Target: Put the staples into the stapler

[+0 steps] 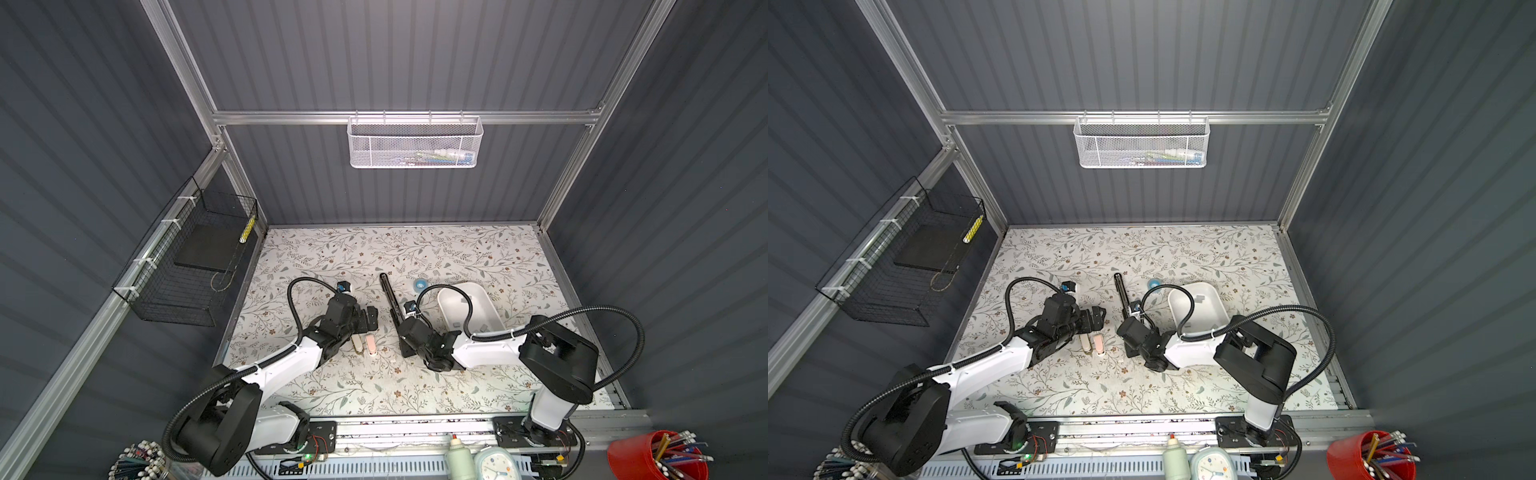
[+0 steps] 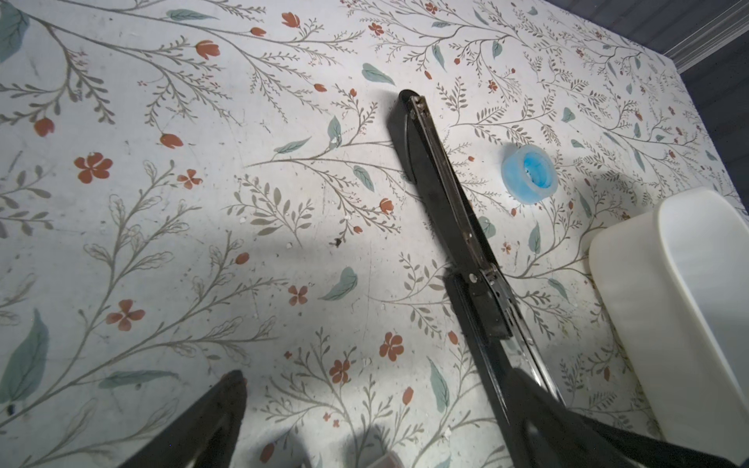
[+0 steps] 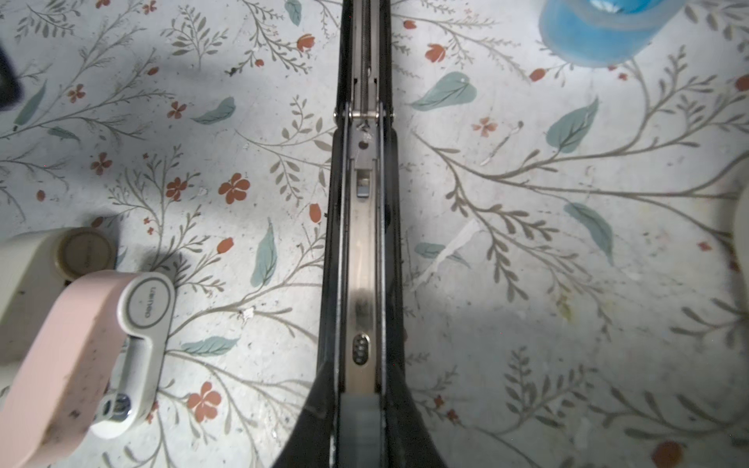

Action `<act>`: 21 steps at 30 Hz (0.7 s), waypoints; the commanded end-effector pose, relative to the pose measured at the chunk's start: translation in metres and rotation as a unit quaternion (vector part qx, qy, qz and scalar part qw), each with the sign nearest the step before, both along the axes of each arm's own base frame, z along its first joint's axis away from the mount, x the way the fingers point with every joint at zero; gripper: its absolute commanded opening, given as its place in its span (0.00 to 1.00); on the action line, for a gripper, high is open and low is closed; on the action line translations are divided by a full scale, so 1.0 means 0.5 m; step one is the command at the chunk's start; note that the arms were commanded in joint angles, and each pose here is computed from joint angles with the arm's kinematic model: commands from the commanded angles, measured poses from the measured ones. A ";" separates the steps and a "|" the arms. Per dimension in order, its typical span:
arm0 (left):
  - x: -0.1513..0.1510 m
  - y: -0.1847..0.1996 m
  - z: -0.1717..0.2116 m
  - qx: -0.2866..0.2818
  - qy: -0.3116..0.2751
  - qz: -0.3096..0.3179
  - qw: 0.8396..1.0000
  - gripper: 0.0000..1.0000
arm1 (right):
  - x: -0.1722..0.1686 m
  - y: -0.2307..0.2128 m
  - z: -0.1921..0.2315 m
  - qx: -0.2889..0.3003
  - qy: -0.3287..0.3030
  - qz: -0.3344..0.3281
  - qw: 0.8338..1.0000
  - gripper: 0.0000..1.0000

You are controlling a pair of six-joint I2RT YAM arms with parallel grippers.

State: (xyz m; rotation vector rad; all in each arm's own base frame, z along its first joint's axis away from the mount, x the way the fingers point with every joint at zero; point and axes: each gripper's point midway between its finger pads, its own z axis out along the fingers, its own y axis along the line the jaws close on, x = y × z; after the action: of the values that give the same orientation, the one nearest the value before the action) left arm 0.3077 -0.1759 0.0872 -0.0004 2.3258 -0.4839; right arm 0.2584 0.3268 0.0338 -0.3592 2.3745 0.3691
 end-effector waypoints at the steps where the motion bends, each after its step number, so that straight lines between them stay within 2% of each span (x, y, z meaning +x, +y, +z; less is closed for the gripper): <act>1: 0.025 -0.027 0.017 -0.030 -0.006 -0.009 0.999 1.00 | -0.016 0.028 0.020 0.043 0.006 0.025 0.999 0.13; 7: 0.047 -0.041 -0.023 -0.046 0.023 -0.015 0.999 1.00 | -0.032 0.054 0.029 0.075 0.019 0.048 0.996 0.13; 12: 0.056 -0.056 -0.045 -0.052 0.041 -0.028 0.997 1.00 | -0.034 0.060 0.021 0.067 0.015 0.049 0.996 0.12; 15: 0.063 -0.068 -0.069 -0.075 0.075 -0.039 0.994 1.00 | -0.038 0.067 0.022 0.071 0.016 0.052 0.996 0.11; 21: 0.080 -0.061 -0.124 -0.085 0.121 -0.022 0.989 1.00 | -0.042 0.074 0.029 0.060 0.004 0.064 0.996 0.11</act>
State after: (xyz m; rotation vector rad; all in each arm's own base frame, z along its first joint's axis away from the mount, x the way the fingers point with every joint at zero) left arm 0.3567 -0.2071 0.0468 -0.0498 2.4243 -0.7011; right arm 0.2357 0.3520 0.0376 -0.4318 2.3757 0.5484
